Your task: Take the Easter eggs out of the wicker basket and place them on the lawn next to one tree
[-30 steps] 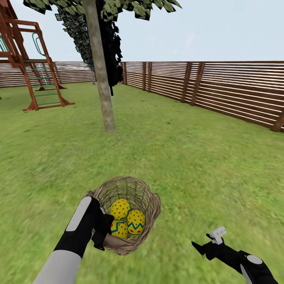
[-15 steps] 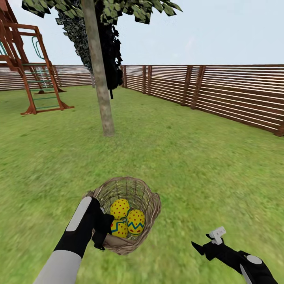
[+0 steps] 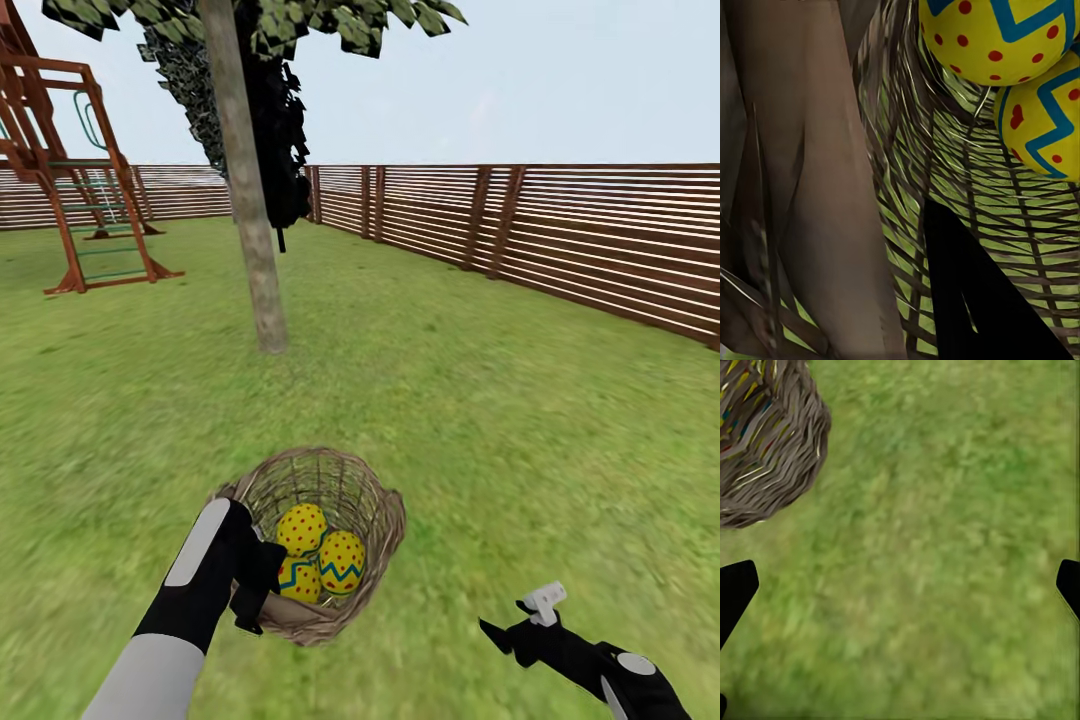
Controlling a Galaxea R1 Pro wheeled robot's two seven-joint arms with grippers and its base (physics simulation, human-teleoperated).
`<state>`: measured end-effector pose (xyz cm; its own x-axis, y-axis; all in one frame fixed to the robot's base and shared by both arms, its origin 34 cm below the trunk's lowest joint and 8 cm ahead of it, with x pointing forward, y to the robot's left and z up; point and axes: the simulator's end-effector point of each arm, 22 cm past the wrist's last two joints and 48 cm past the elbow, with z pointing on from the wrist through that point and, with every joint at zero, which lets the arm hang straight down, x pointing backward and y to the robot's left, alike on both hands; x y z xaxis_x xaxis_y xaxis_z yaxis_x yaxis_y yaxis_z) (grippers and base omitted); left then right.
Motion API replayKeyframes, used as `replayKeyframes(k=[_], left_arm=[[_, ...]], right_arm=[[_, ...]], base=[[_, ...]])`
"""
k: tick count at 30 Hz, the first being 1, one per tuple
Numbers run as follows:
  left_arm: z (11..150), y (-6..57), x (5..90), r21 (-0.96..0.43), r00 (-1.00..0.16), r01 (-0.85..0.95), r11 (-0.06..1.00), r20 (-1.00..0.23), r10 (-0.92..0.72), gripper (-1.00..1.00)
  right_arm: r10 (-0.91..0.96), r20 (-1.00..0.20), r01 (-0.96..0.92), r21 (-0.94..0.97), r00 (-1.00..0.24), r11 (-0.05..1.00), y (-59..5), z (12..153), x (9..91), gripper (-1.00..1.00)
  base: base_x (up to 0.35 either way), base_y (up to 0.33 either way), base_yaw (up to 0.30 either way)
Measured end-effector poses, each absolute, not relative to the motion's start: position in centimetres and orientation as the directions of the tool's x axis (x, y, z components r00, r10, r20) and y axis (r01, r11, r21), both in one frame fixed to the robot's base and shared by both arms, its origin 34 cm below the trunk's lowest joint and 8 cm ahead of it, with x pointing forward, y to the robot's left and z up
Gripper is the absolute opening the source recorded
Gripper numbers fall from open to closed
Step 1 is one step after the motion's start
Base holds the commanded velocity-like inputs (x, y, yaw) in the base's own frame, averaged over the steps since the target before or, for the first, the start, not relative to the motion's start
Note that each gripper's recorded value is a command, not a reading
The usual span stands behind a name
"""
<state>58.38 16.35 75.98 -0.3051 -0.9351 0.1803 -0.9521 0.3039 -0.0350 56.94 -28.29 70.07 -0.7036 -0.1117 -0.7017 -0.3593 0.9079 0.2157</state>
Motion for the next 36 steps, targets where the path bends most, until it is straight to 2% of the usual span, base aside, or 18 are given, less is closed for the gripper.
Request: replayKeyframes(k=[9,19,36], left_arm=[[75.97,16.36,58.37,-0.034,-0.302,-0.953,0.301,0.180,-0.936,-1.00],[75.82,16.40,58.34,-0.033,-0.304,-0.952,0.303,0.183,-0.935,-1.00],[75.80,16.25,58.63,-0.046,-0.306,-0.952,0.303,0.184,-0.934,-1.00]], right_arm=[[-0.109,-0.704,-0.358,0.216,-0.702,0.909,-28.29,70.13,57.01,1.00],[-0.110,-0.704,-0.358,0.215,-0.701,0.909,-28.30,70.14,57.07,1.00],[-0.112,-0.707,-0.360,0.212,-0.699,0.909,-28.32,70.27,57.19,1.00]], base=[[0.338,0.000,0.121],[0.338,0.000,0.242],[0.338,0.000,0.045]])
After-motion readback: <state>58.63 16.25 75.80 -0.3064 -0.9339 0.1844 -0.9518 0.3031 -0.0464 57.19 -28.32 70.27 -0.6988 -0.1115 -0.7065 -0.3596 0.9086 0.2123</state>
